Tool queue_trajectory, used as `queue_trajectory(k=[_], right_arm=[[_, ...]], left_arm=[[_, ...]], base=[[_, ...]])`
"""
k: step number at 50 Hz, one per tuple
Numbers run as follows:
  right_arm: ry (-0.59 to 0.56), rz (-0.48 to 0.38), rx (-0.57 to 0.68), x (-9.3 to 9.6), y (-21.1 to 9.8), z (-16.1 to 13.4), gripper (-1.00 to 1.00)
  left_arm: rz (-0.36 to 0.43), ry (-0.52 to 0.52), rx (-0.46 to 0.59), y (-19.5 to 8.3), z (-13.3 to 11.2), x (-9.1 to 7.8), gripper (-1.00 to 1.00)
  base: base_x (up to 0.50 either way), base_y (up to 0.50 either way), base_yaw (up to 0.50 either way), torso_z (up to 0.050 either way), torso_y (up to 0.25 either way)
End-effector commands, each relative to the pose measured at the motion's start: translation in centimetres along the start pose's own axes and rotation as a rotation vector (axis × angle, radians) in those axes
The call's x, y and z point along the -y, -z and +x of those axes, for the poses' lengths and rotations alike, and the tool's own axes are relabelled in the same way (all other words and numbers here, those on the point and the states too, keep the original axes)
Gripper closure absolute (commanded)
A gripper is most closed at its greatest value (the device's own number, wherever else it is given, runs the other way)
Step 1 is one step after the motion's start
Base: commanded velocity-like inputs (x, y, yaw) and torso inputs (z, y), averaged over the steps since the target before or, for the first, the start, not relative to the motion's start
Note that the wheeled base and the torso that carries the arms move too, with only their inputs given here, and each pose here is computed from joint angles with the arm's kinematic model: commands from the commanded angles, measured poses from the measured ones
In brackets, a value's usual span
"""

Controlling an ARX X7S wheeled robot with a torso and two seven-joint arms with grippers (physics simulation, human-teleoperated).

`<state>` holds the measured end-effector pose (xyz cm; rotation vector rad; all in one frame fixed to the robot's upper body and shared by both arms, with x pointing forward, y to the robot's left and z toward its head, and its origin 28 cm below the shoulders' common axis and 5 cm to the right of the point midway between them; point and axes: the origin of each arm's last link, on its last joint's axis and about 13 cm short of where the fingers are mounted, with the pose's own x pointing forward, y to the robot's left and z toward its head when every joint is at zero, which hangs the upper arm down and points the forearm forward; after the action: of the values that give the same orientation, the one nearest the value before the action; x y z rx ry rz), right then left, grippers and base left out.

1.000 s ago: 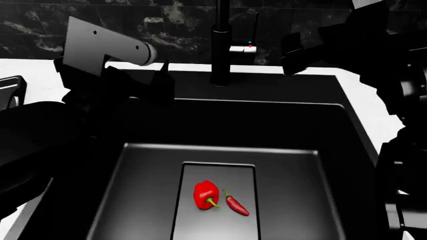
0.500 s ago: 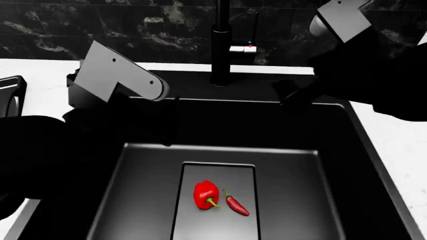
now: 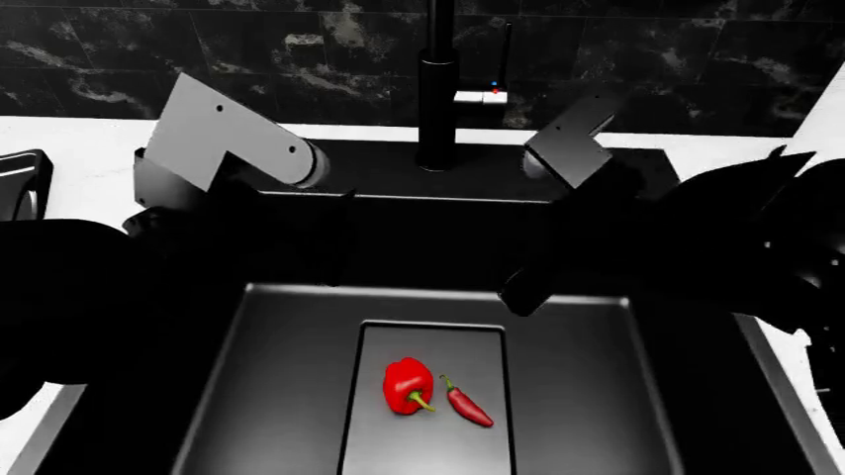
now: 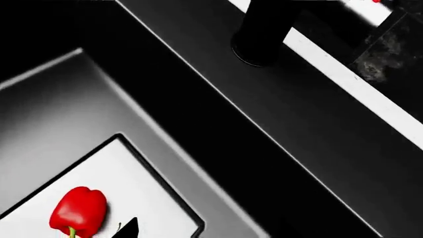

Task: Pick up the fruits and vegetables and place them in the sink. Turn on the sink faucet to wash them. Then turn the sink off and put them in the tray.

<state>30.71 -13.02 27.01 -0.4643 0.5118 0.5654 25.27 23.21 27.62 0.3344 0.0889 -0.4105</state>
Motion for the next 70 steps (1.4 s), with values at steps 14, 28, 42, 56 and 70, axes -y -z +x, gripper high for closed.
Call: queue_trajectory(k=[14,28,42,56,70], right_arm=[[-0.209,-0.012,-0.185,-2.2,2.8,1.8,-1.0],[-0.257,0.027,-0.21,-3.1,3.9,4.9,-1.0],[-0.254,0.021,-0.268,-3.7,5.0,7.1,-1.0],[-0.252,0.016,-0.325,-4.3,6.1,9.1,-1.0],[-0.265,-0.011,-0.37,-5.3,7.0,10.4,-1.0]], left_arm=[[-0.013,-0.015,0.004,0.2,0.3,0.1,-1.0],[-0.018,-0.014,-0.004,0.5,0.4,0.1,-1.0],[-0.019,-0.007,-0.003,0.7,0.5,0.2,-1.0],[-0.019,-0.006,-0.005,0.9,0.6,0.2,-1.0],[-0.021,-0.007,-0.002,0.8,0.6,0.1,-1.0]], base=[[0.0,0.0,0.0,0.0,0.0],[0.0,0.0,0.0,0.0,0.0],[0.0,0.0,0.0,0.0,0.0],[0.0,0.0,0.0,0.0,0.0],[0.0,0.0,0.0,0.0,0.0]])
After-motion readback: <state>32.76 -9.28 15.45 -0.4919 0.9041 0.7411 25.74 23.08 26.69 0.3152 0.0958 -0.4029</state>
